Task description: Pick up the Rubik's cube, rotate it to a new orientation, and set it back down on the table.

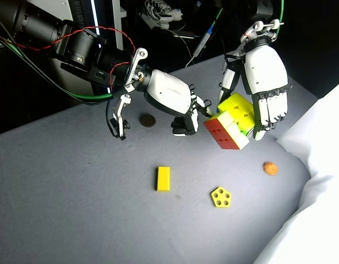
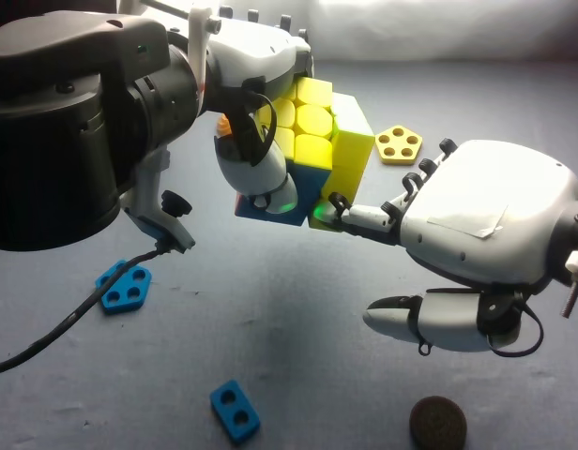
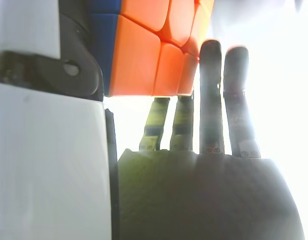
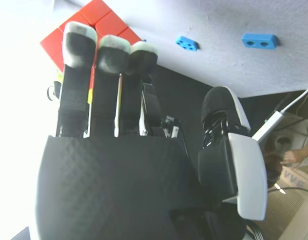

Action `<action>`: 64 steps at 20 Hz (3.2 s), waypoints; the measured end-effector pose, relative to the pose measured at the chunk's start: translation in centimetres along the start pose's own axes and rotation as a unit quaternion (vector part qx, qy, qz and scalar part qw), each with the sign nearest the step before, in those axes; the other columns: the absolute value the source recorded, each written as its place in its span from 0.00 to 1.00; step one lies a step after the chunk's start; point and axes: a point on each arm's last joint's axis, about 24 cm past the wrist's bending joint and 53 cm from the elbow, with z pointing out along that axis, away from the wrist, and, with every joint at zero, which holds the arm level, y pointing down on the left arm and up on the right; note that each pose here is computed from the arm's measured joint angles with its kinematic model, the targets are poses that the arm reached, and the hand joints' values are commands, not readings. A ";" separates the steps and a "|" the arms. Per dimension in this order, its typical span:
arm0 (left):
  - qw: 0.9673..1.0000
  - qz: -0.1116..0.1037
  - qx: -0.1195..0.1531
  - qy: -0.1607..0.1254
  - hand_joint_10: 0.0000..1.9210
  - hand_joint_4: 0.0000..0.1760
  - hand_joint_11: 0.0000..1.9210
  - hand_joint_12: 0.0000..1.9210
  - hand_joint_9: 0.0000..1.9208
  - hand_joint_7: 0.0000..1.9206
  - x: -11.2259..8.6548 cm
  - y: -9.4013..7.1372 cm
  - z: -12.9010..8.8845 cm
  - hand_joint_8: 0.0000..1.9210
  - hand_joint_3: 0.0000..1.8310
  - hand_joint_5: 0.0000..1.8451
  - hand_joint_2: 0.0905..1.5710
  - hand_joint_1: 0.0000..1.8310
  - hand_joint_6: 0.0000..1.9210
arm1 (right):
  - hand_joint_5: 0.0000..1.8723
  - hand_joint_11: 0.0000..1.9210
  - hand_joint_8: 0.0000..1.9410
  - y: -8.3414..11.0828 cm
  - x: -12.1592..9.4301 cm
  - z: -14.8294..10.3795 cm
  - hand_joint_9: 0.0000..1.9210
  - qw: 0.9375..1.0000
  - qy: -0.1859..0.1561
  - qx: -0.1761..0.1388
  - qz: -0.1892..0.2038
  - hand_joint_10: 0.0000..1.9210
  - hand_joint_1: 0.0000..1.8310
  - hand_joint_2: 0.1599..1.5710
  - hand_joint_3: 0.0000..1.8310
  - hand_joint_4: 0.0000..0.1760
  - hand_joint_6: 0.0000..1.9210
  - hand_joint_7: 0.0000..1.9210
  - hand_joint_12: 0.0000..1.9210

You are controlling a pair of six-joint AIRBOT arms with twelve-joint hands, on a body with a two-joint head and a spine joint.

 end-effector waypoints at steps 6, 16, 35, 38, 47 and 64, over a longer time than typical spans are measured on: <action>1.000 0.001 -0.002 -0.002 0.81 0.00 0.12 0.92 0.16 0.28 -0.1 0.1 0.0 0.90 0.00 0.29 0.85 0.59 0.80 | 0.10 0.42 0.95 -0.1 0.8 0.5 0.47 1.000 0.009 0.007 -0.001 1.00 0.02 0.79 0.00 0.00 0.00 0.40 1.00; 1.000 -0.002 0.006 -0.004 0.81 0.00 0.11 0.93 0.16 0.29 -0.3 -0.4 -0.1 0.91 0.00 0.30 0.86 0.59 0.79 | 0.08 0.38 0.94 -0.6 0.3 1.3 0.44 1.000 0.008 0.018 0.012 1.00 0.02 0.79 0.00 0.00 0.00 0.38 1.00; 1.000 -0.011 0.009 0.003 0.83 0.00 0.08 0.95 0.14 0.27 0.0 -0.6 -0.1 0.93 0.00 0.27 0.87 0.57 0.84 | 0.09 0.41 0.95 1.1 0.1 -3.9 0.46 0.999 0.036 0.002 0.005 1.00 0.04 0.78 0.00 0.00 0.00 0.38 1.00; 1.000 -0.013 0.009 0.003 0.80 0.06 0.09 0.93 0.15 0.28 0.0 -0.6 -0.1 0.91 0.00 0.28 0.87 0.57 0.84 | 0.10 0.41 0.94 0.7 0.2 -4.6 0.47 0.999 0.046 0.005 0.013 1.00 0.03 0.79 0.00 0.00 0.00 0.40 1.00; 0.999 -0.043 0.021 -0.012 0.80 0.00 0.12 0.92 0.18 0.31 0.2 -0.5 0.0 0.89 0.00 0.32 0.84 0.60 0.76 | 0.11 0.39 0.92 0.6 -4.7 -5.0 0.43 0.999 0.010 -0.006 0.049 1.00 0.02 0.79 0.00 0.00 0.00 0.35 1.00; 0.994 -0.107 0.036 -0.010 0.82 0.00 0.10 0.93 0.16 0.29 5.3 2.5 -0.3 0.90 0.00 0.29 0.86 0.58 0.81 | 0.02 0.00 0.00 -0.8 -8.8 -3.1 0.00 0.996 -0.052 0.001 0.067 0.00 0.00 0.76 0.00 0.00 0.00 0.01 0.00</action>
